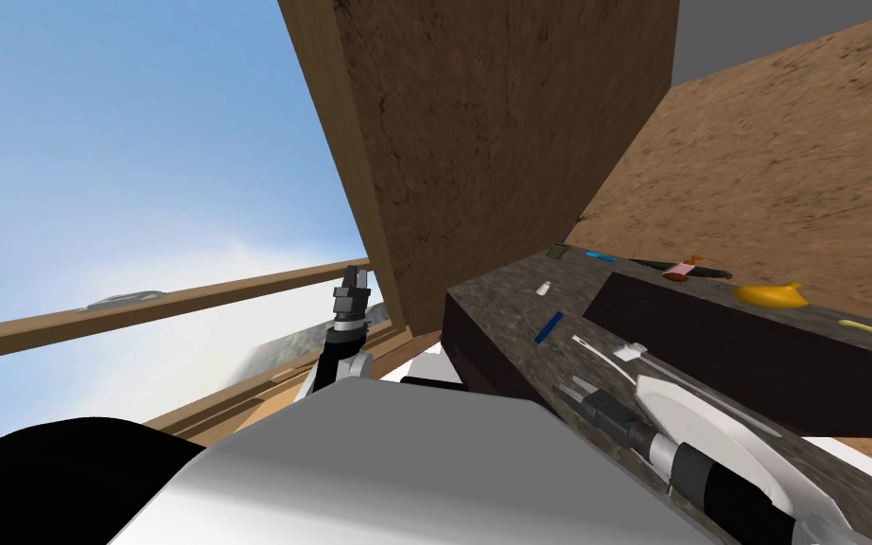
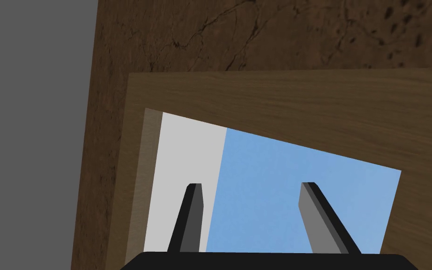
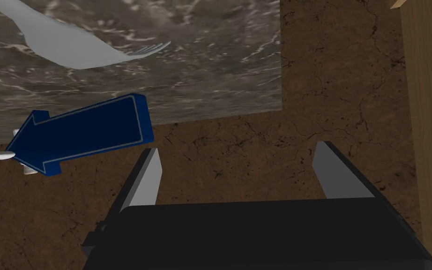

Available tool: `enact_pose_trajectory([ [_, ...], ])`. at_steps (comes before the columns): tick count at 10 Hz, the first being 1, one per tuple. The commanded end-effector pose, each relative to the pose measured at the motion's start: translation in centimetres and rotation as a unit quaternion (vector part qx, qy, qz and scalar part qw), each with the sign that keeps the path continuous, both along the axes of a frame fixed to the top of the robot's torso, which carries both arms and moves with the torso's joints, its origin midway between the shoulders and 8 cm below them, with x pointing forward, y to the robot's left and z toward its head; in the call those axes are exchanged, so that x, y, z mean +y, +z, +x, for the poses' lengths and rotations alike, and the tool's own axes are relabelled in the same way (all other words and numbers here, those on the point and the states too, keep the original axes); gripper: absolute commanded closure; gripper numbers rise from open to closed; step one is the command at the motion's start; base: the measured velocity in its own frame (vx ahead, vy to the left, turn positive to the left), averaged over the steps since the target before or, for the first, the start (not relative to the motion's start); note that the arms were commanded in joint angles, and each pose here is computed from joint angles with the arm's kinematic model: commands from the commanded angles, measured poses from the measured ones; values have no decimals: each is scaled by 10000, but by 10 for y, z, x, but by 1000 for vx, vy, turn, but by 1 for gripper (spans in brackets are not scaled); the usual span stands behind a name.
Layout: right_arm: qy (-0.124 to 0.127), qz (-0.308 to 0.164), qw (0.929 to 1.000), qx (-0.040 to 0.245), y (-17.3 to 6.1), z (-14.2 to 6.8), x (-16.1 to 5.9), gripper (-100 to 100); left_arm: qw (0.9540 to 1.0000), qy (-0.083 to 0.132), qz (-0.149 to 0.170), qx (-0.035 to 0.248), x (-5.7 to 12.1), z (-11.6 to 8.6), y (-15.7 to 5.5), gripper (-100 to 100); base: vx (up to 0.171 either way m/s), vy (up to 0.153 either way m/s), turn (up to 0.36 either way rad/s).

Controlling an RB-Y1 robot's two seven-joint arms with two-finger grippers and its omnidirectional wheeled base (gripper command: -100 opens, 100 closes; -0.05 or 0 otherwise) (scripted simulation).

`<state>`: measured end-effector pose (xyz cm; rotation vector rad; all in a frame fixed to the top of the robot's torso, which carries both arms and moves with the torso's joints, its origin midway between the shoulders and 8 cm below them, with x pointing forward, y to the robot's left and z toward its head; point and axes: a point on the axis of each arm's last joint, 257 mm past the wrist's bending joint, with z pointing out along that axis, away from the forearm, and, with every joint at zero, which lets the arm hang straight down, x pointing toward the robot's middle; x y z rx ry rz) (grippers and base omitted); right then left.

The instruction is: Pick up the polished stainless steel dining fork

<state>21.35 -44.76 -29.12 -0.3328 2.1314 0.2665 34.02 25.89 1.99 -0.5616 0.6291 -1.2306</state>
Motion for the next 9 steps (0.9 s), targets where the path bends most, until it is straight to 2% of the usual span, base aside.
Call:
enact_pose_trajectory([
  [1, -1, -304, 9990, 314, -14, -21, -18, -100, 10000, 0, 0, 0, 0, 0, 0, 0, 14, -53, -13],
  [2, -1, -304, 9990, 314, -14, -21, -18, -100, 10000, 0, 0, 0, 0, 0, 0, 0, 6, -35, -3],
  [5, 48, -842, 9925, 884, -35, -59, -52, -100, 10000, 0, 0, 0, 0, 0, 0, 0, 7, -35, -17],
  [6, 42, -736, 9943, 772, -32, -48, -45, -100, 10000, 0, 0, 0, 0, 0, 0, 0, 5, -25, 2],
  [7, 35, -760, 9939, 792, -33, -49, -47, 0, 10000, 0, 0, 0, 0, 0, 0, 0, 0, 0, 0],
  [8, -42, -754, 9939, 800, -35, -49, -55, -100, 10000, 0, 0, 0, 0, 0, 0, 0, -27, 22, 109],
  [9, -120, -750, 9938, 810, -37, -49, -63, -100, 10000, -1, -1, -1, 0, 0, 0, 0, -51, 47, 171],
])
